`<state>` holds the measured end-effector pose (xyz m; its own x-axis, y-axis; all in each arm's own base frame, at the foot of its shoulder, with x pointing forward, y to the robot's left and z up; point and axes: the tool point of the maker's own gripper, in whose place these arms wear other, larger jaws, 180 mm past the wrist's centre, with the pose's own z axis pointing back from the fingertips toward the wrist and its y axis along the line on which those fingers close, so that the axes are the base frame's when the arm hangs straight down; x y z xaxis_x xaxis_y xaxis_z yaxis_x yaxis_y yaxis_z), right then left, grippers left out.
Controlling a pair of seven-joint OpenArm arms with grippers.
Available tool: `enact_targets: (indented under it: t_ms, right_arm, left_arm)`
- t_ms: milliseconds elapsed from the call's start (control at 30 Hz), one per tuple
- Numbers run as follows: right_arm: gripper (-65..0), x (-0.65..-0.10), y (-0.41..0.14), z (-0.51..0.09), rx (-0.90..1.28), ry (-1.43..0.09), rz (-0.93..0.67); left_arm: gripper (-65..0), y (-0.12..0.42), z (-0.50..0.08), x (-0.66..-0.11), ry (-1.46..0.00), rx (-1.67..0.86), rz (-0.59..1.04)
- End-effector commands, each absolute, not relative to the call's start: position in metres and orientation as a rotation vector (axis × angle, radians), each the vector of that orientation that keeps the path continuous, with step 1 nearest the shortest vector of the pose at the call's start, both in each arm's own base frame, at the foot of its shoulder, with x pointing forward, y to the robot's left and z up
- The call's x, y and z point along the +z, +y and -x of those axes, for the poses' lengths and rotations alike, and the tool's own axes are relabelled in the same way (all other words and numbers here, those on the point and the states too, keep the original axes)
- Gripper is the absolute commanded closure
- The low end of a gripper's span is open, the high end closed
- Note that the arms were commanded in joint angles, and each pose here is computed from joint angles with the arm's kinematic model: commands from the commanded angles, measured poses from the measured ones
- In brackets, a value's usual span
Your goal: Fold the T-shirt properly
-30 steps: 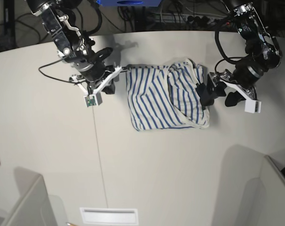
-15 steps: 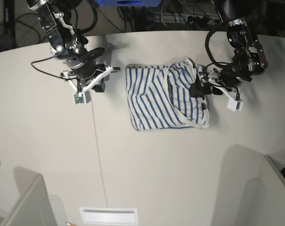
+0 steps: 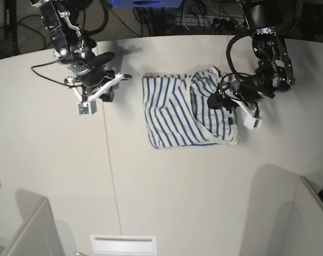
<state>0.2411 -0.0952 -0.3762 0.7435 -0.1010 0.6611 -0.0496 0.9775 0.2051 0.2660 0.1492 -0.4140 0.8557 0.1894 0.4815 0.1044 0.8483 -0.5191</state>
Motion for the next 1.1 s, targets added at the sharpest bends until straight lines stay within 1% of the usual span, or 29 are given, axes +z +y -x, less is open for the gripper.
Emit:
enact_targets:
  t_ms: [0,100,267,433,667,800,867,1067]
  right_arm:
    - [0.0,-0.366,-0.108,-0.248,-0.043,-0.783,-0.191]
    - [0.0,-0.368,-0.124,-0.246,-0.08,-0.78,-0.16]
    - [0.0,-0.373,-0.16,-0.235,-0.156,-0.764,-0.089]
    - [0.0,-0.373,-0.176,-0.232,-0.194,-0.764,-0.058]
    - [0.0,-0.369,-0.195,-0.232,-0.455,-0.766,-0.171]
    - [0.0,-0.365,-0.209,-0.233,-0.514,-0.778,-0.178]
    - [0.0,-0.362,-0.216,-0.233,-0.54,-0.787,-0.176]
    - [0.0,-0.362,-0.233,-0.224,-0.689,-0.802,-0.182]
  left_arm:
    - [-32.3,0.148,-0.273,-0.406,-0.573,0.02,0.564]
    - [-21.1,0.145,-0.271,-0.407,-0.547,-0.052,0.548]
    - [0.0,0.13,-0.278,-0.403,-0.509,-0.219,0.521]
    - [0.0,0.121,-0.286,-0.402,-0.452,-0.325,0.464]
    - [0.0,0.086,-0.299,-0.393,-0.409,-0.548,0.411]
    - [0.0,0.059,-0.299,-0.391,-0.387,-0.696,0.399]
    - [0.0,0.052,-0.3,-0.394,-0.377,-0.793,0.336]
    - [0.0,0.061,-0.307,-0.411,-0.366,-1.108,0.006]
